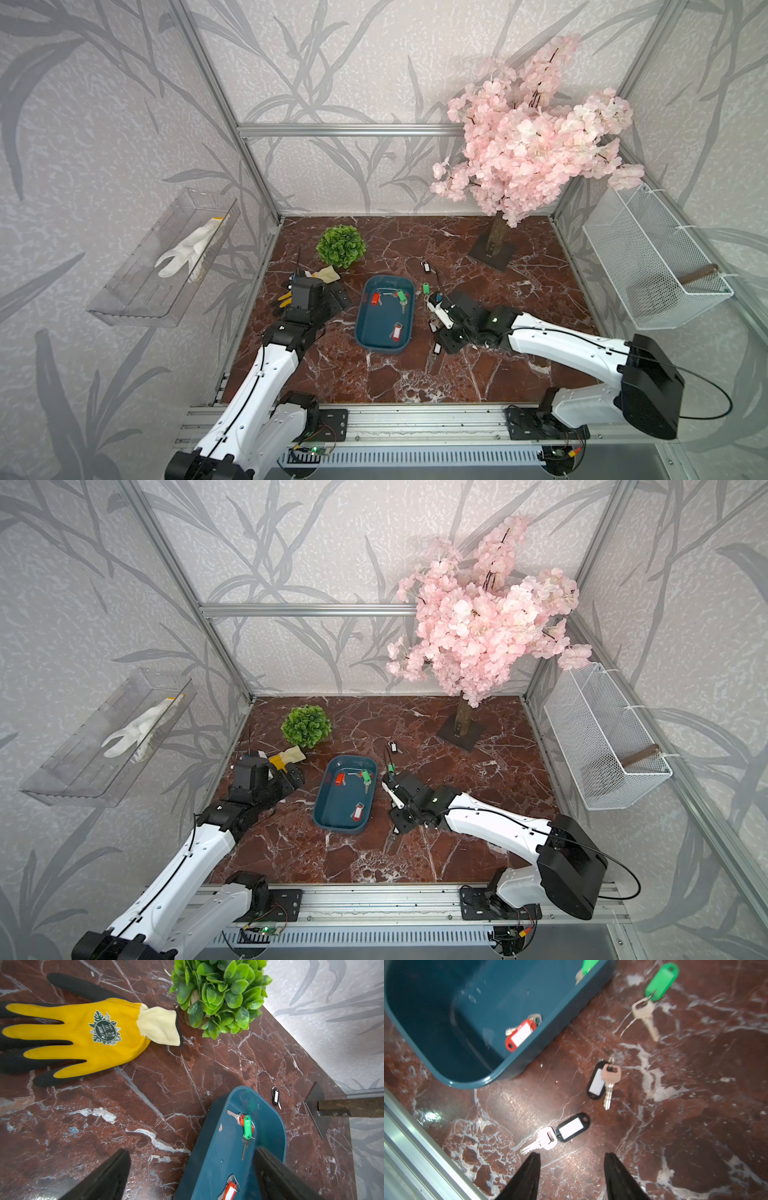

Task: Take the keys out of the storage box
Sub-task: Place the key at the center of the board, then pick up the key from the storage box.

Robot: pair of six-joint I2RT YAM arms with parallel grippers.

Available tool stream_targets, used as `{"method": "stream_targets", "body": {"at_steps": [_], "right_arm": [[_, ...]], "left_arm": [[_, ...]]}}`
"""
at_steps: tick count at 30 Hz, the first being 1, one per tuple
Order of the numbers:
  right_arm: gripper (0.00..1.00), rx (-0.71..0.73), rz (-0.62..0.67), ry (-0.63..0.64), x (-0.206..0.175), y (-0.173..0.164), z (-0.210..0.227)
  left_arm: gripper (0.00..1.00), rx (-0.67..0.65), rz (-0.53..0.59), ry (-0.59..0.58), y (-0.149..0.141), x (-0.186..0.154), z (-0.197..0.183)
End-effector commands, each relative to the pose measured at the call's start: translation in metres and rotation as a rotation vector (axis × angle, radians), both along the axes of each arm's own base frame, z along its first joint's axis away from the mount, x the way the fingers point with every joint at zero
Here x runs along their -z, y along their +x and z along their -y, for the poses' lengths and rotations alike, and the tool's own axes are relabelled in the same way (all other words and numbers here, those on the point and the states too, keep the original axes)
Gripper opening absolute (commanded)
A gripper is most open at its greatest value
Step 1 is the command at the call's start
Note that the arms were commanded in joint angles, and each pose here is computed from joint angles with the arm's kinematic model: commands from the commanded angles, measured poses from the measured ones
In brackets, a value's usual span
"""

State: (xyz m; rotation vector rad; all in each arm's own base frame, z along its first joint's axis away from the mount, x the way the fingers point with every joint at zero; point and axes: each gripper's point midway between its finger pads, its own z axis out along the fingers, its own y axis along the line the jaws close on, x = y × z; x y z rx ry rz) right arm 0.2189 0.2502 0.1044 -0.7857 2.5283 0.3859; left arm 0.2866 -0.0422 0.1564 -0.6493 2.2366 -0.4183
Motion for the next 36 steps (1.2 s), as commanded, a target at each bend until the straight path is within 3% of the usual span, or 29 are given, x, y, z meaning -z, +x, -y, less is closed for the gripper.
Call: {"method": "stream_targets", "body": {"at_steps": [1, 7, 15, 25, 36], "right_arm": [[0.60, 0.070, 0.096, 0.070, -0.035, 0.026, 0.012], [0.78, 0.188, 0.241, 0.201, -0.070, 0.054, 0.040], [0.99, 0.367, 0.318, 0.352, -0.091, 0.067, 0.085], [0.99, 0.415, 0.321, 0.375, -0.089, 0.071, 0.096], [0.99, 0.439, 0.318, 0.368, -0.085, 0.069, 0.102]], "left_arm": [[0.93, 0.082, 0.036, -0.005, 0.003, -0.019, 0.011], [0.86, 0.136, 0.018, -0.027, 0.004, -0.020, 0.022], [0.80, 0.206, -0.042, -0.016, 0.006, -0.014, 0.042], [0.75, 0.411, -0.173, 0.160, 0.026, 0.002, 0.107], [0.56, 0.576, -0.333, 0.286, 0.072, 0.058, 0.154]]}}
